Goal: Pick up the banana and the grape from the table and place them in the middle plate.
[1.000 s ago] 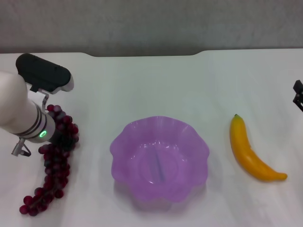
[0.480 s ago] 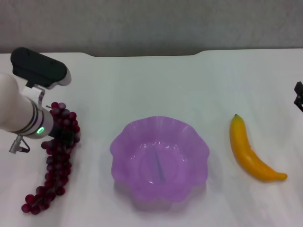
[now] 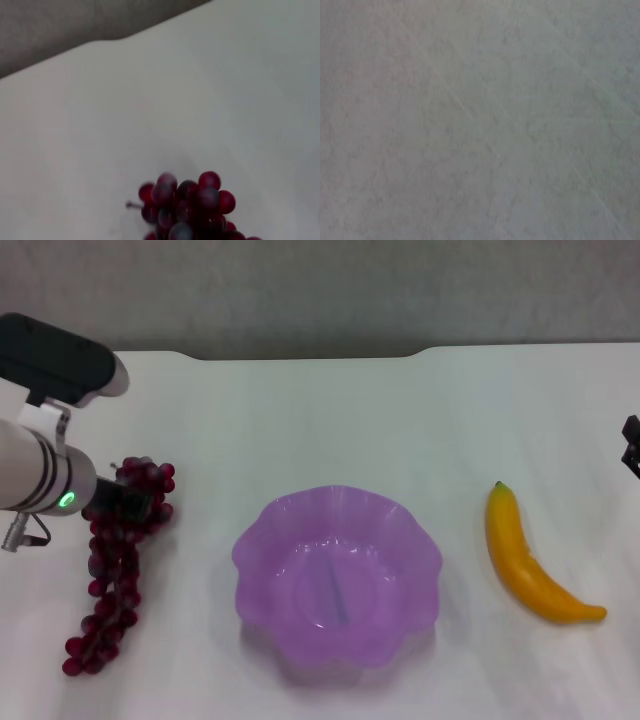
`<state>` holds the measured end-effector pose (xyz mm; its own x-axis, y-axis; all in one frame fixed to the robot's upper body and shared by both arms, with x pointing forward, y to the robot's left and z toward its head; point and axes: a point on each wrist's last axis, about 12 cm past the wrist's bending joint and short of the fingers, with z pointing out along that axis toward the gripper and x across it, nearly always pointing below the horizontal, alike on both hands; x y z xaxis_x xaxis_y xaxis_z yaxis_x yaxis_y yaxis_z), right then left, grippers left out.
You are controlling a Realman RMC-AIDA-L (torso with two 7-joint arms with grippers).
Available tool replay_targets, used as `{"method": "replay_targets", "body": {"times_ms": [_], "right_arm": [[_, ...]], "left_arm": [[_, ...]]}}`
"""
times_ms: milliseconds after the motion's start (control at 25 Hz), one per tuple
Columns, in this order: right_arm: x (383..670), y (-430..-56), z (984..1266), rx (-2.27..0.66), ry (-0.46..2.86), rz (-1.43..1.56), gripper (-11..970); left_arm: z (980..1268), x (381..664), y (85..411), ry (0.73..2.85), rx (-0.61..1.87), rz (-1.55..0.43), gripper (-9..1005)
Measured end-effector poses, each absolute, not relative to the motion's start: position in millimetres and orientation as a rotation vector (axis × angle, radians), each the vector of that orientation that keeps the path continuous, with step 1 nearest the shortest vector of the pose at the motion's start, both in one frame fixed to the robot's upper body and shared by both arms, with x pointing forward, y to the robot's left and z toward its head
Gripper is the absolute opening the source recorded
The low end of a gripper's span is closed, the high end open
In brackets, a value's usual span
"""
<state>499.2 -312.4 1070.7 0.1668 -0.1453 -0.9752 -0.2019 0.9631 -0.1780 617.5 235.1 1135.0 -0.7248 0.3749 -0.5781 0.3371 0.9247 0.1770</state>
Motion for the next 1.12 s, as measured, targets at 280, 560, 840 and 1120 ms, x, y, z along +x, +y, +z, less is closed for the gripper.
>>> {"method": "replay_targets", "body": {"times_ms": [280,560,840,1120], "right_arm": [[498.7,-312.8,1070.4,-0.293,1.41,0.04,835],[498.8,-312.7,1070.4,-0.293,1.41,0.04,835],[498.6,-313.0,1070.1,-0.293,1.412,0.04,835],[498.4,-313.1,1070.0,-0.292,1.413,0.039,836]], "left_arm": [[1156.3,607.4,239.3,2.367,0.485,0.07,195],[1177.2,599.2,241.8,2.292,0.476,0.069,191],[1193.3,594.4,243.1,2.237,0.474,0.074,188],[1213.0,589.0,246.3,2.18,0.477,0.089,185]]}}
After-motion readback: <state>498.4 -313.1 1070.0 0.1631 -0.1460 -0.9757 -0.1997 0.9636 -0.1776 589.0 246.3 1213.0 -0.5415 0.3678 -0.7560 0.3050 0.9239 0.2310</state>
